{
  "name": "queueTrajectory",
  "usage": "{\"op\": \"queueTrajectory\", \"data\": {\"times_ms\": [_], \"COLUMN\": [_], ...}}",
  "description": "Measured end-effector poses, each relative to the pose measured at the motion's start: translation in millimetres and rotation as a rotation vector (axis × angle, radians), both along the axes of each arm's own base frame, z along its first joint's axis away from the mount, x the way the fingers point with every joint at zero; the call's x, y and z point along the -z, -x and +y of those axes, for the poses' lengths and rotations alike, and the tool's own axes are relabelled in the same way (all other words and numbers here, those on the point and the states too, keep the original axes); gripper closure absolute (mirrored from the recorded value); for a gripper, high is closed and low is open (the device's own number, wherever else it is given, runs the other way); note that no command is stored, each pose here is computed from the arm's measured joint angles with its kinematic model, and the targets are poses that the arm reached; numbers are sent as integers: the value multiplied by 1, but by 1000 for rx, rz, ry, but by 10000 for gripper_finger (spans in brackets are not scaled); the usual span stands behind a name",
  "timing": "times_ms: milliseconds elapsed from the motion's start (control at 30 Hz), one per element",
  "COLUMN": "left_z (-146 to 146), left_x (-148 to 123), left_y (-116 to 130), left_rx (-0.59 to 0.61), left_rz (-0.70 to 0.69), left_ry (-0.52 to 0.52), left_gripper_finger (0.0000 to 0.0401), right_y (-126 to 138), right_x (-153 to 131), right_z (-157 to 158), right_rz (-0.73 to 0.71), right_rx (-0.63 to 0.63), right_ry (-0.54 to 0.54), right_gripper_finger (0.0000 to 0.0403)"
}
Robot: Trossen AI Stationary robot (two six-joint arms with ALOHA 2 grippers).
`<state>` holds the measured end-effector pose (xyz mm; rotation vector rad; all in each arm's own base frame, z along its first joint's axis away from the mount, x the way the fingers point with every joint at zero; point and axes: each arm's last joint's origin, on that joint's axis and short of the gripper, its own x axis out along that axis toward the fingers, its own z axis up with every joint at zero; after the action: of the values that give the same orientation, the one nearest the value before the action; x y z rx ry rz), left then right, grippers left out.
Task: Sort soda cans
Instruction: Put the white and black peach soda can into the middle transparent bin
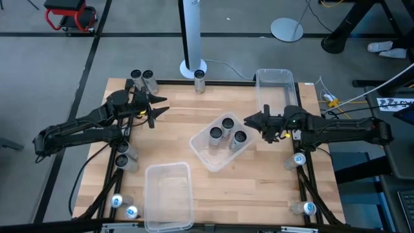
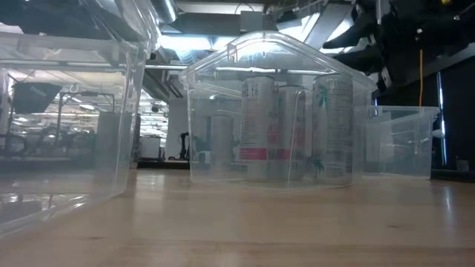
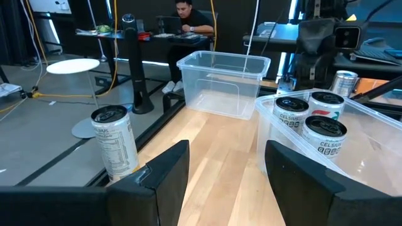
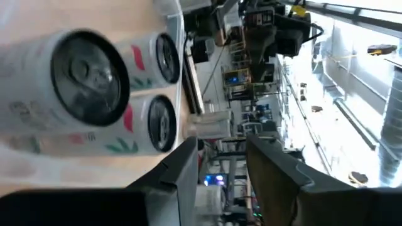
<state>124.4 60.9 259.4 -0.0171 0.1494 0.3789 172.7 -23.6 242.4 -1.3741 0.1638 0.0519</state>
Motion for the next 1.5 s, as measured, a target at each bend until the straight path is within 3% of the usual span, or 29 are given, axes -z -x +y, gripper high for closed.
{"op": "queueTrajectory", "data": {"times_ms": [133,300,667,767,900,967,1267,1500], "left_z": [0,3,5,7,12,14,18,17], "left_x": [0,-6,-19,-21,-25,-27,-40,-41], "left_y": [0,1,-7,-8,-10,-12,-21,-21], "left_rx": [1,-53,-66,-78,-204,-212,-180,-175], "left_rz": [3,-20,-253,-270,-325,-347,-270,-150], "left_ry": [-8,-120,64,38,4,-25,-99,-161], "left_gripper_finger": [203,203,203,203,203,203,203,203], "right_y": [0,0,0,0,0,-1,-7,-33], "right_x": [-5,-3,-3,-3,-5,-8,-18,-41], "right_z": [0,0,0,0,0,0,-4,-10], "right_rz": [-48,-32,-36,-37,-62,-88,-188,-170], "right_rx": [-3,-2,7,7,15,19,106,179], "right_ry": [-30,-33,-103,-102,-94,-90,-20,59], "right_gripper_finger": [269,269,269,269,269,269,265,196]}}
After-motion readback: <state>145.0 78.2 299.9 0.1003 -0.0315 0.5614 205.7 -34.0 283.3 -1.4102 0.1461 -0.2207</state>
